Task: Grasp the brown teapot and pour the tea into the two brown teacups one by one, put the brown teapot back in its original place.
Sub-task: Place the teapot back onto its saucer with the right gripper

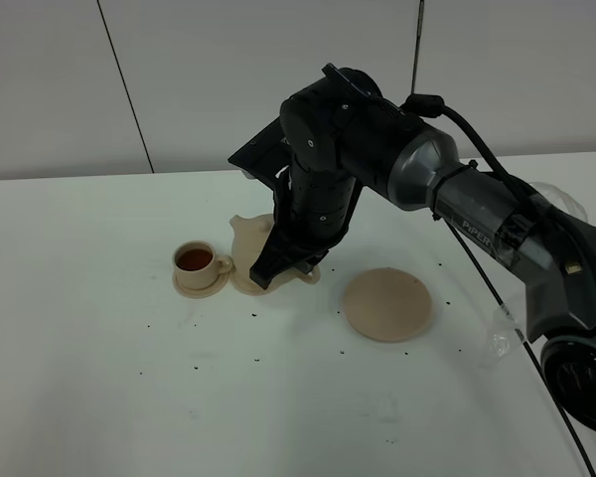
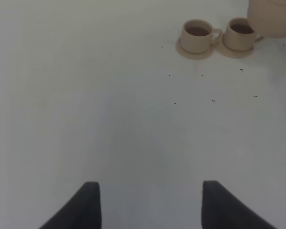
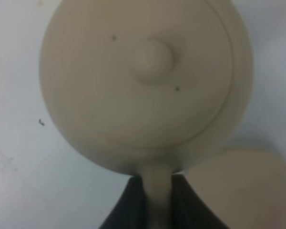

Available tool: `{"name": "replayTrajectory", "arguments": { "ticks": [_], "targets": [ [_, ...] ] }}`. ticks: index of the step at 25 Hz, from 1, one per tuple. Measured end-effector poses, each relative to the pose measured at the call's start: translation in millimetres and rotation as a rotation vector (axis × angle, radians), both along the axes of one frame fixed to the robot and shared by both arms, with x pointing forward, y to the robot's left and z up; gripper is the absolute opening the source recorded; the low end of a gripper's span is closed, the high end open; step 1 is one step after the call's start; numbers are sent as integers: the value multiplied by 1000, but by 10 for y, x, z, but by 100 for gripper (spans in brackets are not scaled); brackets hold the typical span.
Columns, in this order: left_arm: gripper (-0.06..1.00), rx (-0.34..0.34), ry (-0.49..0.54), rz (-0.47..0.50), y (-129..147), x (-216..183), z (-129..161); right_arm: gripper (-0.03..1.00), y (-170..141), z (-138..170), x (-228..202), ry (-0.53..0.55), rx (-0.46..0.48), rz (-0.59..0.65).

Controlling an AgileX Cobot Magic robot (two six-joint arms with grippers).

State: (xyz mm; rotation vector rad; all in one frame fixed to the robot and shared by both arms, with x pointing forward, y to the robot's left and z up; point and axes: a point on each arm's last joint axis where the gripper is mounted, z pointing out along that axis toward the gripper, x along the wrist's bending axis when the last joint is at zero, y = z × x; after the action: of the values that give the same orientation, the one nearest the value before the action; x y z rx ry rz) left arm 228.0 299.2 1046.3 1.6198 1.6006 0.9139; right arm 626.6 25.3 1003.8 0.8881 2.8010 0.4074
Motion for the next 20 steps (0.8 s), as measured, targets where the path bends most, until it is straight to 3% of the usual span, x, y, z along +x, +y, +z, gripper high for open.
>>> {"name": "replayTrajectory", "arguments": {
  "ticks": [20],
  "targets": [
    [53, 0, 0, 0, 0, 0, 0, 9, -91, 0, 75, 39, 46, -158]
  ]
}}
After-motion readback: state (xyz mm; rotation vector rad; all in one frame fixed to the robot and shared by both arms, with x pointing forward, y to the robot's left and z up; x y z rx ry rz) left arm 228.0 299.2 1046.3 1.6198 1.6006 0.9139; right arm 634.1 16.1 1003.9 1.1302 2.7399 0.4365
